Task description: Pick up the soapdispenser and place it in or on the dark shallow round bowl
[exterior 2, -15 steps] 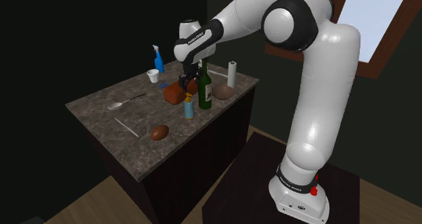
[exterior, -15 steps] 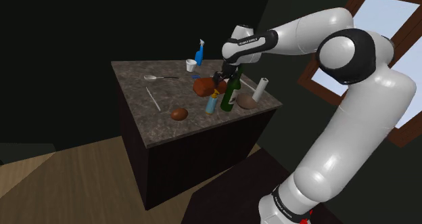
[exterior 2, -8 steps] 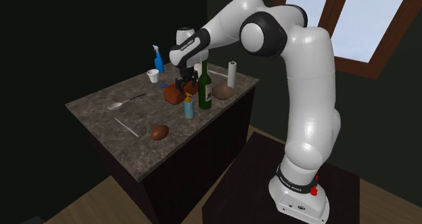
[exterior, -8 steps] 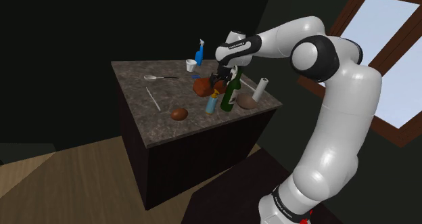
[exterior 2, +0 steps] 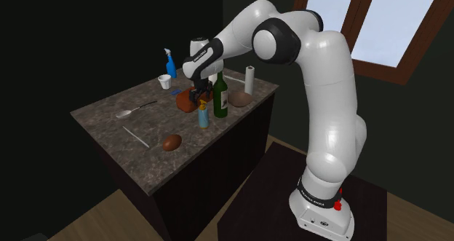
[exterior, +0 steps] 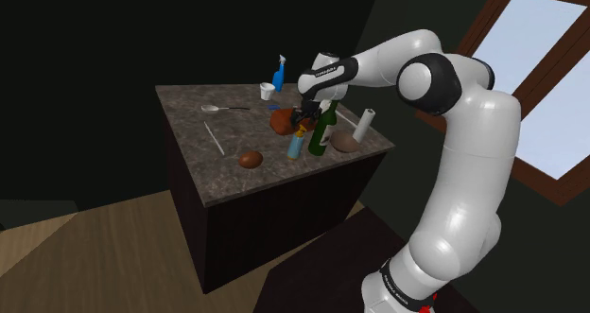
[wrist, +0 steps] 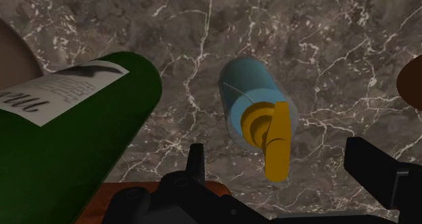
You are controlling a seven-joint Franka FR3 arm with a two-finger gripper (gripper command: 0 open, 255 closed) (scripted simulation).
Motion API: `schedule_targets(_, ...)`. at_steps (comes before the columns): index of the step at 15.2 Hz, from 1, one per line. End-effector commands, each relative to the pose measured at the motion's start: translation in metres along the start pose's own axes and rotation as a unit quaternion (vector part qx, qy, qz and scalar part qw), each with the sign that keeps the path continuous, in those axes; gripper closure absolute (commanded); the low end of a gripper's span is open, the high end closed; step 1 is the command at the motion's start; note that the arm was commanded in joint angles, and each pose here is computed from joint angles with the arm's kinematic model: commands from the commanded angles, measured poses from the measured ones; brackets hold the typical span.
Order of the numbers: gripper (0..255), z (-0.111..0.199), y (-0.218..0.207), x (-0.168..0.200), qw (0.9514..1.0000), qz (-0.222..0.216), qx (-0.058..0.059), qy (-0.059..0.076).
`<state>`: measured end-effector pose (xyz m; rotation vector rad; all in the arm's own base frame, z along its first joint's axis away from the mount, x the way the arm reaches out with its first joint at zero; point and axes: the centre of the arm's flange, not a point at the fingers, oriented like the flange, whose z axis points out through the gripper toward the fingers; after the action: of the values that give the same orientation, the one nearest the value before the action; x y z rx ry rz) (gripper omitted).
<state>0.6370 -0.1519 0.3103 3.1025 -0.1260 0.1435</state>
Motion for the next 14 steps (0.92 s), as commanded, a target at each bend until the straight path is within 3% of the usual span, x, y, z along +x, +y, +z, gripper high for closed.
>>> schedule_targets(1, 0, 0.0010, -0.0002, -0.0004, 1.0000, 0.000, 0.000, 0.000)
schedule_targets(5, 0, 0.0010, -0.0002, -0.0004, 1.0000, 0.000, 0.000, 0.000)
schedule_targets(6, 255, 0.0010, -0.0002, -0.0004, 1.0000, 0.000, 0.000, 0.000)
schedule_targets(14, 255, 0.0012, -0.0002, -0.0001, 1.0000, 0.000, 0.000, 0.000)
